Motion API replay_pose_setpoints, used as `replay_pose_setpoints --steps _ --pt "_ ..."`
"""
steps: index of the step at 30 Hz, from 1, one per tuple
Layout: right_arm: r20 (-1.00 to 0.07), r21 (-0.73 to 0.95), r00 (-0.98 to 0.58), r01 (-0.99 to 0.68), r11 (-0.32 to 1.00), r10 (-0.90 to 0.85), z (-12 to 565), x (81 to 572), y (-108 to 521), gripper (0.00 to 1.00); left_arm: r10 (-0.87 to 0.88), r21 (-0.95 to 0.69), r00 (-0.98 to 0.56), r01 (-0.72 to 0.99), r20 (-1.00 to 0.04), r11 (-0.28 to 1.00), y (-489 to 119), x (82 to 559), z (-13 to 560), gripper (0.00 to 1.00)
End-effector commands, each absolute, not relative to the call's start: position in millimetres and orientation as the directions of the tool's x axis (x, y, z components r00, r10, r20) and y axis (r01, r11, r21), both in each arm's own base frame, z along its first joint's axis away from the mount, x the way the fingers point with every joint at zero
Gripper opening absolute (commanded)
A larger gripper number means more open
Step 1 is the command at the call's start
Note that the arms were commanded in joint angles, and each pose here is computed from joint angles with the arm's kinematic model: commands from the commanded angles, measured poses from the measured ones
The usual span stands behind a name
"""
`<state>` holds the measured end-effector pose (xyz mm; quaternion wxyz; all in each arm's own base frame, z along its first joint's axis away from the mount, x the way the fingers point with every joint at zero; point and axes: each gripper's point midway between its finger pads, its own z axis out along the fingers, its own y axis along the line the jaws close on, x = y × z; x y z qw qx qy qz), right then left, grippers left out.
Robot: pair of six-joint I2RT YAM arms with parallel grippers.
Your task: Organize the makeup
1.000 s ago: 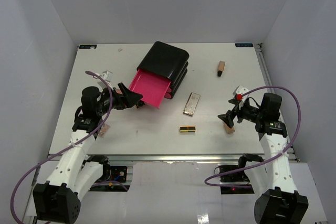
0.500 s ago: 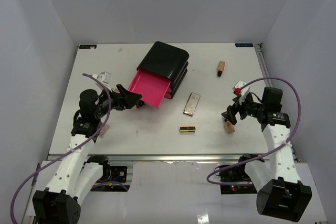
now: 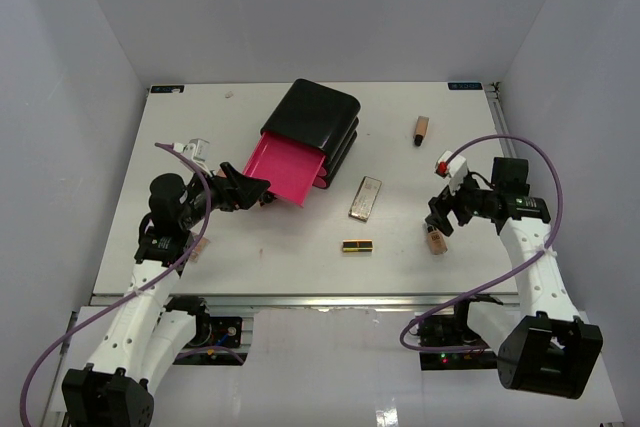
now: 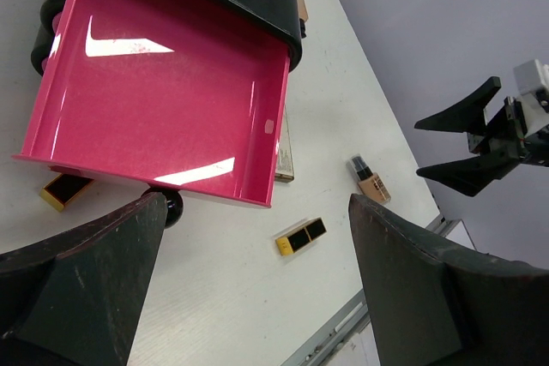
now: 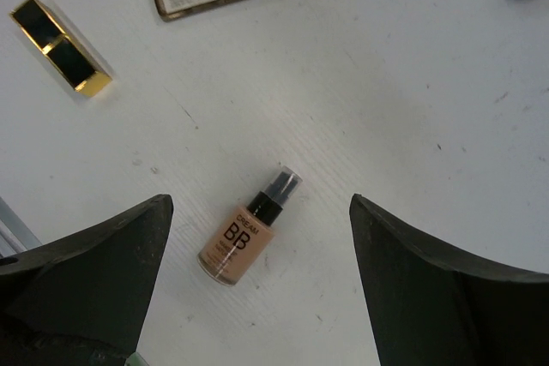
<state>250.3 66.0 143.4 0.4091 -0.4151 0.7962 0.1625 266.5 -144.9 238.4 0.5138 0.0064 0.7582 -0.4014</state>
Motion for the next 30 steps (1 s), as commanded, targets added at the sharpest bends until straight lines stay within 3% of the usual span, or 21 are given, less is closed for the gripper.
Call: replay_pose_setpoints --steps 1,7,20,28,30 --pt "-0.706 -0.137 -0.444 -0.679 0.721 -0.552 136.8 266.8 42.1 0.90 -0.405 -0.592 -0.449 0.442 -0.796 0.674 -144.7 264.3 243.8 0.98" --pt "-0.646 -0.172 -0.536 -0.591 0.788 -0.543 118.0 260.9 31.0 0.90 -0.404 -0.591 -0.448 0.443 -0.797 0.674 -144.8 264.3 244.1 0.98" --pt "-0.551 -0.152 -0.624 -0.577 0.802 -0.554 86.4 251.3 27.2 0.91 -0.405 -0.591 -0.448 0.442 -0.797 0.675 -144.3 264.3 243.8 0.98" --pt "-0.514 -0.057 -0.650 -0.625 0.779 -0.559 60.1 242.6 43.2 1.00 -0.405 -0.592 -0.450 0.440 -0.796 0.675 -144.5 264.4 242.7 0.98" --pt "-0.500 -0.036 -0.659 -0.632 0.774 -0.562 52.2 239.0 46.3 0.95 -0.405 -0.591 -0.449 0.439 -0.797 0.676 -144.3 264.6 243.0 0.98"
